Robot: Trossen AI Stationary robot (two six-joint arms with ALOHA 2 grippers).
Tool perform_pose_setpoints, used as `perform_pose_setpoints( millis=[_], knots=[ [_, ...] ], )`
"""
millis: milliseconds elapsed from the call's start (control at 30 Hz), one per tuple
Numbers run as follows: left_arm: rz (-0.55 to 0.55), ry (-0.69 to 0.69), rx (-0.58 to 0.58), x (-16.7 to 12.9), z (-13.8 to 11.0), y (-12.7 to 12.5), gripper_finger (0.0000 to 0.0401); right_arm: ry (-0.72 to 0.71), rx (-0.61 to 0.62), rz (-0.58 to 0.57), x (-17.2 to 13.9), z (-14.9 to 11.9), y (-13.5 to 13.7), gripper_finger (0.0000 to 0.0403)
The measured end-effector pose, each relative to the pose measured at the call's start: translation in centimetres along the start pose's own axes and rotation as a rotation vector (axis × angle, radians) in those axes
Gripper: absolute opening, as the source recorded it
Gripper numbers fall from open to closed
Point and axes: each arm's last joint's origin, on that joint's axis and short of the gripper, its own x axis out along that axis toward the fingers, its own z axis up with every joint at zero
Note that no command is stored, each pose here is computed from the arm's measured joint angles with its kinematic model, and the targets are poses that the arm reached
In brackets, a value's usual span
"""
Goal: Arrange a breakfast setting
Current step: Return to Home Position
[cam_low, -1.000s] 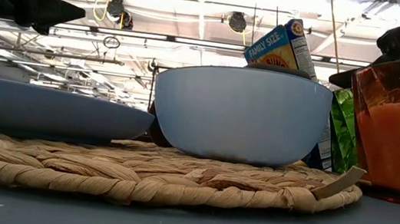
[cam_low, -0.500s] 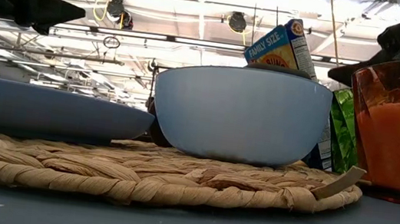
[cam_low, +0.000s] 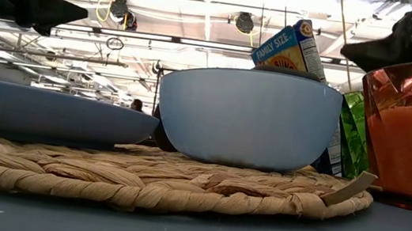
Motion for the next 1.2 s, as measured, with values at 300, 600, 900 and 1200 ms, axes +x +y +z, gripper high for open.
perform_pose_setpoints(
  millis=[300, 600, 900, 1200],
  knots=[
    [0.000, 0.000, 0.000, 0.0, 0.0, 0.0, 0.0004, 0.030, 0.043, 0.040, 2.1, 4.4, 1.1, 0.0034],
    [0.000, 0.000, 0.000, 0.0, 0.0, 0.0, 0.0004, 0.231, 0.054, 0.025, 5.5, 5.3, 1.4, 0.0034],
    [0.000, 0.000, 0.000, 0.0, 0.0, 0.0, 0.0004, 0.277, 0.061, 0.062, 5.8, 5.0, 1.4, 0.0034],
    [0.000, 0.000, 0.000, 0.0, 0.0, 0.0, 0.0004, 0.355, 0.056, 0.046, 5.2, 4.4, 1.3, 0.0034]
  ],
)
